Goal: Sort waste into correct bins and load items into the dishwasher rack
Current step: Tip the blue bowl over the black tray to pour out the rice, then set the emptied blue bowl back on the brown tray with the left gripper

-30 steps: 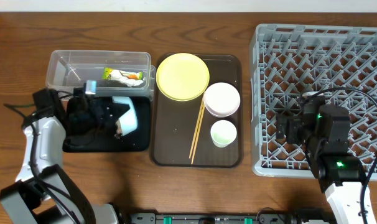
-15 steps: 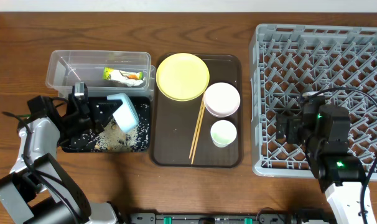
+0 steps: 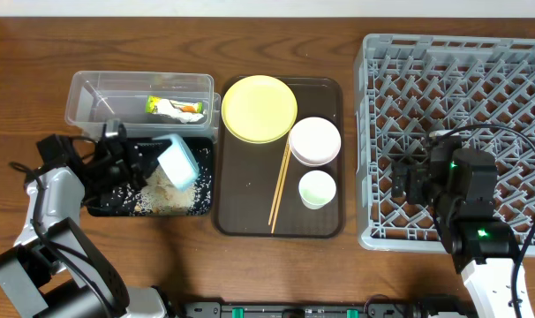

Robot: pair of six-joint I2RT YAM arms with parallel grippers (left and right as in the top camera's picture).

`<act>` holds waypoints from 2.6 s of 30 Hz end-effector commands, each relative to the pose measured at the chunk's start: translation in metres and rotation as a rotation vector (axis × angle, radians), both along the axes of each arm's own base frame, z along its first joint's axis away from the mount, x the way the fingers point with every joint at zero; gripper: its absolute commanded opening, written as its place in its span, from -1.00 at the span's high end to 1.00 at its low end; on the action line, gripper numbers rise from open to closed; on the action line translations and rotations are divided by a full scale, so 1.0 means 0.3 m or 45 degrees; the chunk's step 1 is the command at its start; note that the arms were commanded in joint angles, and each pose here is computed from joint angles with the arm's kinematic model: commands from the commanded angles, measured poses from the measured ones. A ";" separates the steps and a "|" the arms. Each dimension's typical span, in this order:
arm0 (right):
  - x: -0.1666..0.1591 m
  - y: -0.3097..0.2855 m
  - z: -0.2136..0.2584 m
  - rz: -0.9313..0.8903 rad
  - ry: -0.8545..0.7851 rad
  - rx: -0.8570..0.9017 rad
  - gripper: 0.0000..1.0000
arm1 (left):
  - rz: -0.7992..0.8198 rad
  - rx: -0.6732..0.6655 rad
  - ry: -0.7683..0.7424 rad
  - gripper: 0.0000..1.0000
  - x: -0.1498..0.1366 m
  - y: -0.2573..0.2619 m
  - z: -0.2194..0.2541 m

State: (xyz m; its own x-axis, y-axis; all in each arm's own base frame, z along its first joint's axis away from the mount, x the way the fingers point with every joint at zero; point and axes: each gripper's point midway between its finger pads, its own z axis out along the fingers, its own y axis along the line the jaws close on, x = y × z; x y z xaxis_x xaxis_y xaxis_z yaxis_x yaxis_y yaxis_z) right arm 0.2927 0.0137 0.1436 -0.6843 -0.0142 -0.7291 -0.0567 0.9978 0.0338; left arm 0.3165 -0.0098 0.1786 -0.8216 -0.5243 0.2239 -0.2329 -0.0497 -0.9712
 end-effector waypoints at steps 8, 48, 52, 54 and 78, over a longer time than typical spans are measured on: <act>0.010 -0.005 0.025 -0.018 -0.018 0.019 -0.98 | 0.007 -0.001 -0.064 0.88 0.021 0.018 0.015; 0.010 -0.006 0.026 -0.020 -0.019 0.017 -0.98 | -0.420 1.357 -0.359 0.87 0.046 -0.522 -0.224; 0.010 -0.006 0.026 -0.019 -0.019 0.018 -0.98 | -0.442 1.632 -0.375 0.88 0.043 -0.536 -0.302; 0.010 -0.004 0.026 -0.017 -0.019 0.020 -0.99 | -0.472 1.744 -0.395 0.88 0.043 -0.538 -0.338; 0.014 -0.002 0.030 -0.013 -0.029 0.024 -0.98 | -0.478 1.589 -0.631 0.08 0.051 -0.668 -0.154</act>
State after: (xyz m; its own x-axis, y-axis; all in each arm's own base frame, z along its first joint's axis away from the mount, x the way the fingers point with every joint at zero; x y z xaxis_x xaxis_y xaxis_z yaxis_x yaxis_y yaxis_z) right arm 0.2931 0.0141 0.1441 -0.6823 -0.0142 -0.7309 -0.0587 0.9976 0.0355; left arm 0.3193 -0.1920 0.0737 -0.8810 0.1319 -0.4544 0.2652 0.9329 -0.2436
